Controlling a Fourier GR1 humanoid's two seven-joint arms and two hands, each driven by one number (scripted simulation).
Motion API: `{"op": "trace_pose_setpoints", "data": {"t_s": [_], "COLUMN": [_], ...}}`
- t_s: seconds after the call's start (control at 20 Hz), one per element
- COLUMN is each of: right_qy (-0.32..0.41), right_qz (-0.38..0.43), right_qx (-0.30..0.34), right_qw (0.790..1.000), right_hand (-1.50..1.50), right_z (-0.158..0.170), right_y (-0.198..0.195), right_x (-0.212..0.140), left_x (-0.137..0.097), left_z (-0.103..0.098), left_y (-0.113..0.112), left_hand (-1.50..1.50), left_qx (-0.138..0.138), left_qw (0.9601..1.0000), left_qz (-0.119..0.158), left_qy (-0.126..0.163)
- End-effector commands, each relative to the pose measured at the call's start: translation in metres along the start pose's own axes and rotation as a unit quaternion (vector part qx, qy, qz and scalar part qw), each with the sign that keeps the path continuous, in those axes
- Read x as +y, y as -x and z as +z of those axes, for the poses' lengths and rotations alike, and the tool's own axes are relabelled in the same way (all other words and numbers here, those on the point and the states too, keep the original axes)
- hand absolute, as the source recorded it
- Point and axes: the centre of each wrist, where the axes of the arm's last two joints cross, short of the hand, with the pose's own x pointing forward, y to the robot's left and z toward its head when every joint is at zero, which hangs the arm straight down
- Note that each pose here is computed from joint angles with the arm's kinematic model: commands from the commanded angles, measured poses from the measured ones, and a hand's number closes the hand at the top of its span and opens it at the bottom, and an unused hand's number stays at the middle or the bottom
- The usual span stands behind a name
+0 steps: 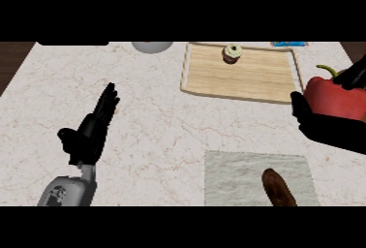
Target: Pick the bell pepper from the placemat and place it in the bowl
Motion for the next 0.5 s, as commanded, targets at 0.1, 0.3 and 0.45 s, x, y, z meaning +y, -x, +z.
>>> {"op": "trace_pose_setpoints", "data": {"t_s": [0.1, 0.3, 0.45], "right_qy": [0.036, 0.023, 0.042], "right_qz": [0.026, 0.023, 0.115], "right_qx": [0.039, 0.059, 0.083], "right_qw": [0.998, 0.998, 0.989], "right_hand": [1.50, 1.50, 1.50], "right_z": [-0.046, -0.072, -0.086], "right_y": [-0.009, 0.016, 0.025], "right_x": [-0.020, -0.024, -0.035], "left_x": [0.016, 0.008, -0.003], "left_z": [-0.005, -0.003, 0.006], "left_y": [-0.005, -0.007, -0.002], "left_hand": [0.00, 0.00, 0.00], "left_qx": [-0.004, -0.005, 0.006], "left_qw": [1.0000, 1.0000, 0.9999], "left_qz": [-0.003, 0.003, 0.000], "left_qy": [-0.006, -0.002, 0.010]}}
